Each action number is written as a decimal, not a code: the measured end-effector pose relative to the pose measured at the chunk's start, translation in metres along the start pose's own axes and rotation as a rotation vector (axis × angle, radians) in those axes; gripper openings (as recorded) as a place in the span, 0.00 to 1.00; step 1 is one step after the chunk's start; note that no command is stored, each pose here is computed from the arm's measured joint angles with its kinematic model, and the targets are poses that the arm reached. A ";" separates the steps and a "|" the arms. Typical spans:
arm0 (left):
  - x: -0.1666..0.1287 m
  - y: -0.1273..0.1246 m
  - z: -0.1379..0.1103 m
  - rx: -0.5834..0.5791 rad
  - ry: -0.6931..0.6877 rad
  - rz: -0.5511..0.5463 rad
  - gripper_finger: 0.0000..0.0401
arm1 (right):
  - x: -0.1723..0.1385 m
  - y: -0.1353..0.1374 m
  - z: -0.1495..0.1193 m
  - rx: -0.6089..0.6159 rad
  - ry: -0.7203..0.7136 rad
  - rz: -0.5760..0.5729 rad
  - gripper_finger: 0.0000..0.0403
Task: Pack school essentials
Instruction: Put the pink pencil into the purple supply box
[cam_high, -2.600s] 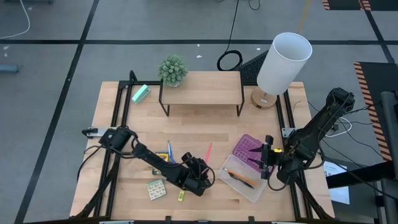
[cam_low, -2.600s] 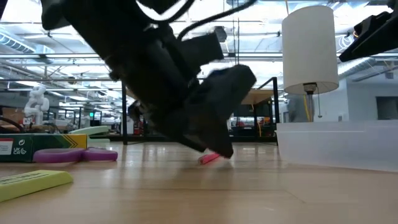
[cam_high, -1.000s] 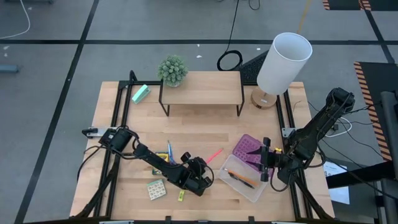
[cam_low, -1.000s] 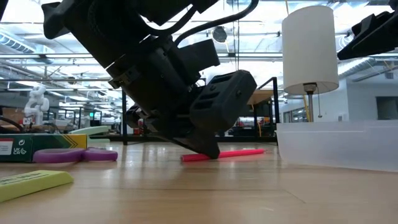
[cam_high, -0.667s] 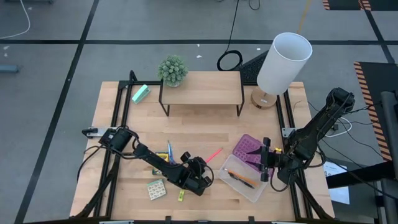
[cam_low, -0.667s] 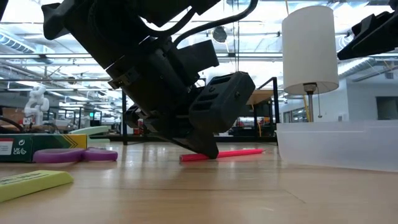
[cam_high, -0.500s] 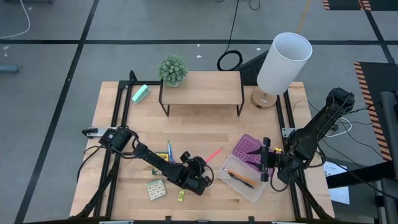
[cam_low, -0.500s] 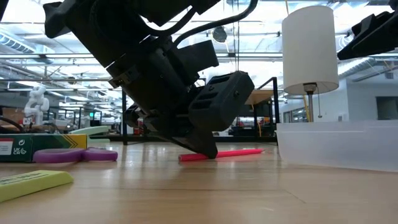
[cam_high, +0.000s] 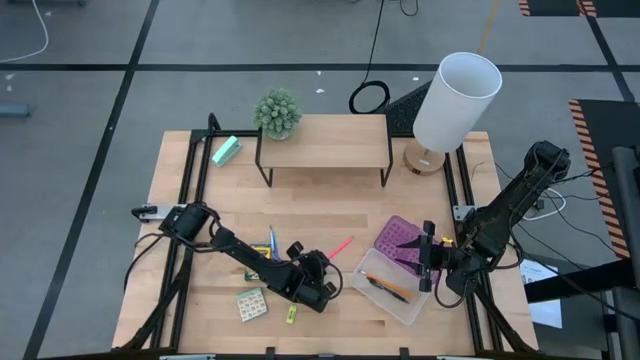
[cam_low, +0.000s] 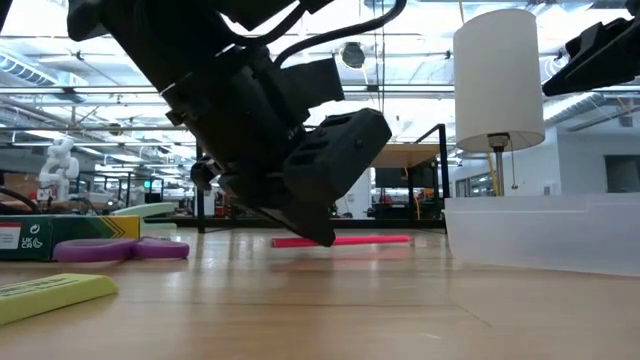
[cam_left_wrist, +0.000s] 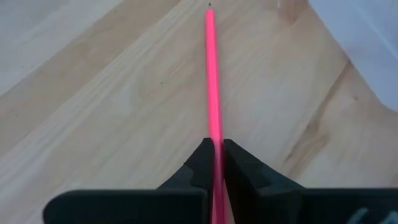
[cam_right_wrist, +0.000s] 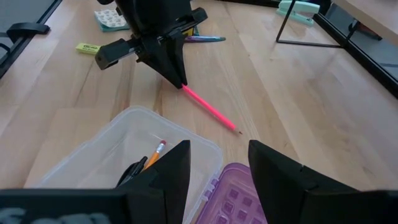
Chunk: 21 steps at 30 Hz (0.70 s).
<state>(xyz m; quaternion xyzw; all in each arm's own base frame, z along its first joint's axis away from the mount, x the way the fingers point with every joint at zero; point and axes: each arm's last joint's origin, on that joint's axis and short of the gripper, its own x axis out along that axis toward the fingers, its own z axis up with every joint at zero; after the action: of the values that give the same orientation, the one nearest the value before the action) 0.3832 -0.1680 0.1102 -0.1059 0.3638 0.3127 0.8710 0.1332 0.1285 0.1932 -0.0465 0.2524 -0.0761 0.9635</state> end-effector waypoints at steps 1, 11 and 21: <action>0.000 0.000 0.000 0.000 0.000 0.000 0.06 | 0.000 0.000 0.000 0.000 0.000 0.000 0.39; -0.014 0.002 0.014 0.019 -0.022 -0.024 0.06 | 0.000 0.000 0.000 -0.002 -0.001 -0.002 0.39; -0.041 0.011 0.044 0.142 -0.076 -0.057 0.06 | 0.000 0.000 0.000 -0.004 -0.001 -0.002 0.39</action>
<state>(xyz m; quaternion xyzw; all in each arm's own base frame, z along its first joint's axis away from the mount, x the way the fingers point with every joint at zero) 0.3787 -0.1604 0.1709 -0.0421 0.3486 0.2650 0.8981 0.1332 0.1284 0.1932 -0.0489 0.2523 -0.0766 0.9634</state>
